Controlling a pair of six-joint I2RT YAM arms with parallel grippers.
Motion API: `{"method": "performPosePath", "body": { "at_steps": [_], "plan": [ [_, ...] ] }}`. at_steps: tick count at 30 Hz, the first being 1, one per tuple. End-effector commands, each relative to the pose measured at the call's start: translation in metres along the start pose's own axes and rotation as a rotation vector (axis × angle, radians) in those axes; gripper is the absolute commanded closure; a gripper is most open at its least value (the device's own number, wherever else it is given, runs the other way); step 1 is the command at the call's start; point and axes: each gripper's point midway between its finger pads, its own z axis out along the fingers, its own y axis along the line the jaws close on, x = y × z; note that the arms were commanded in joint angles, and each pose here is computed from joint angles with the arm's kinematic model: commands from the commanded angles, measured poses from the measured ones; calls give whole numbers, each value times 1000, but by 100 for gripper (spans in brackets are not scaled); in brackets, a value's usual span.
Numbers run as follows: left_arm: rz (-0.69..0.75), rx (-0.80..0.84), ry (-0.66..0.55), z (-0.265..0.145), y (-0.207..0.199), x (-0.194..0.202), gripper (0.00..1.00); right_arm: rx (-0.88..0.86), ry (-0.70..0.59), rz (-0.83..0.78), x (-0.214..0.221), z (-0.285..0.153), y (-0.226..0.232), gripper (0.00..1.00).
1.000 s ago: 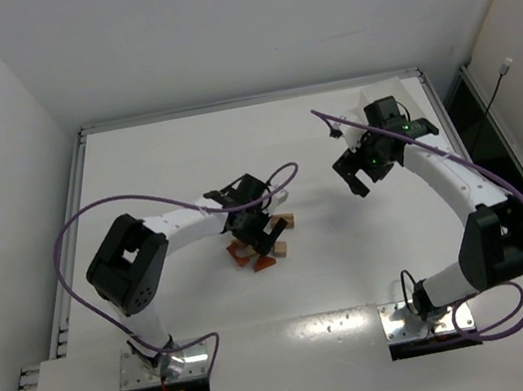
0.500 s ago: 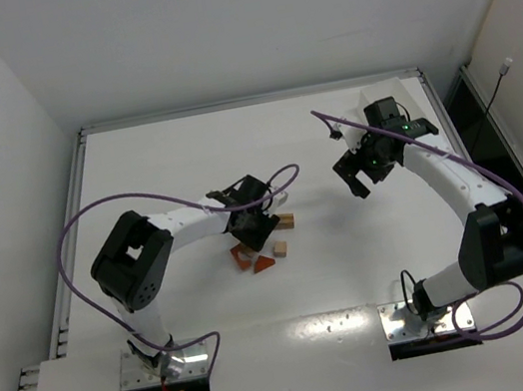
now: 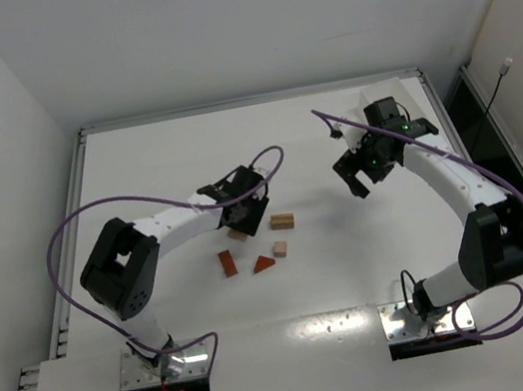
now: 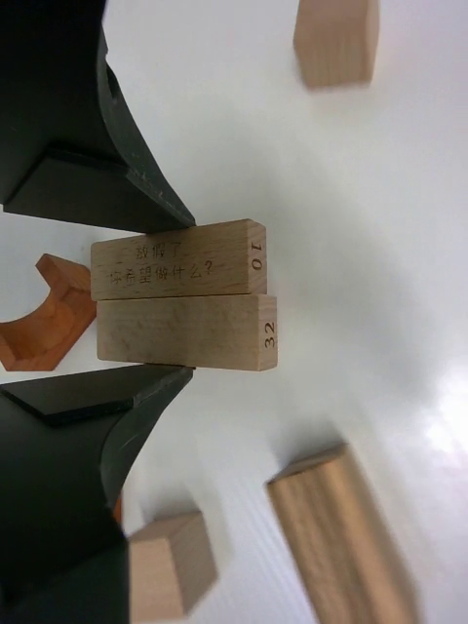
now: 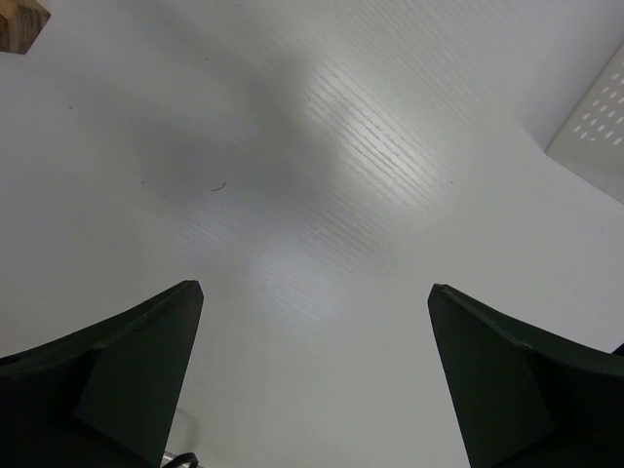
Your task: Build the wood block tower
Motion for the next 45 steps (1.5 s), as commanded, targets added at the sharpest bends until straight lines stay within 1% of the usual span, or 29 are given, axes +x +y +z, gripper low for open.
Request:
{"method": "performPosePath", "body": {
  "at_steps": [1, 2, 4, 6, 7, 8, 9, 11, 14, 15, 17, 18, 21, 24, 29, 30, 32, 33, 36, 37, 38, 40, 41, 43, 45],
  "plan": [
    [-175, -104, -193, -34, 22, -58, 100, 37, -63, 62, -16, -6, -7, 1],
    [-202, -112, -226, -41, 21, -70, 100, 41, -72, 76, -18, -6, -7, 1],
    [-286, -122, -239, -43, 21, -80, 100, 39, -73, 122, -18, -6, -5, 1],
    [-388, -116, -274, -52, 19, -104, 100, 29, -78, 132, -19, -6, -3, 1],
    [-408, -120, -245, -47, 17, -105, 100, 25, -81, 150, -19, -6, -4, 1],
    [-443, -106, -288, -56, 16, -127, 100, 15, -86, 161, -21, -8, -2, 1],
    [-489, -96, -304, -57, 14, -137, 100, 7, -69, 164, -18, -6, -1, 1],
    [-531, -72, -323, -53, 9, -156, 100, -3, -72, 173, -20, -8, 1, 1],
    [-591, -67, -283, -34, 0, -167, 100, -1, -95, 200, -27, -12, -3, 1],
    [-616, -64, -281, -29, -2, -170, 100, 3, -95, 229, -25, -13, -4, 1],
    [-622, -55, -268, -20, -6, -175, 100, 16, -90, 292, -23, -13, -7, 1],
    [-613, -68, -232, -3, -8, -169, 100, 26, -100, 313, -25, -16, -12, 1],
    [-638, -78, -215, 8, -6, -170, 100, 38, -108, 366, -25, -19, -18, 1],
    [-653, -101, -179, 18, -6, -156, 100, 30, -125, 384, -29, -22, -21, 1],
    [-659, -81, -80, 40, -18, -121, 100, 23, -110, 412, -24, -17, -24, 1],
    [-651, -86, -42, 46, -20, -106, 100, 23, -110, 412, -24, -17, -24, 1],
    [-656, -67, -11, 51, -25, -92, 100, 23, -110, 412, -24, -17, -24, 1],
    [-653, -58, 9, 49, -27, -80, 100, 24, -100, 422, -21, -14, -27, 1],
    [-629, -38, 24, 53, -41, -64, 100, 18, -112, 411, -24, -14, -27, 1],
    [-610, -13, 19, 49, -49, -65, 100, 18, -112, 411, -24, -14, -27, 1],
    [-605, -3, -2, 44, -49, -71, 100, 14, -103, 413, -21, -12, -25, 1],
    [-571, 21, 4, 39, -61, -67, 100, 14, -102, 413, -21, -12, -25, 1],
    [-575, 30, -15, 35, -61, -73, 100, 10, -93, 415, -17, -10, -23, 1],
    [-565, 41, 1, 34, -66, -63, 100, 10, -93, 415, -15, -10, -21, 1],
    [-549, 64, -9, 29, -72, -61, 100, 15, -93, 414, -12, -12, -23, 1]
  ]
}}
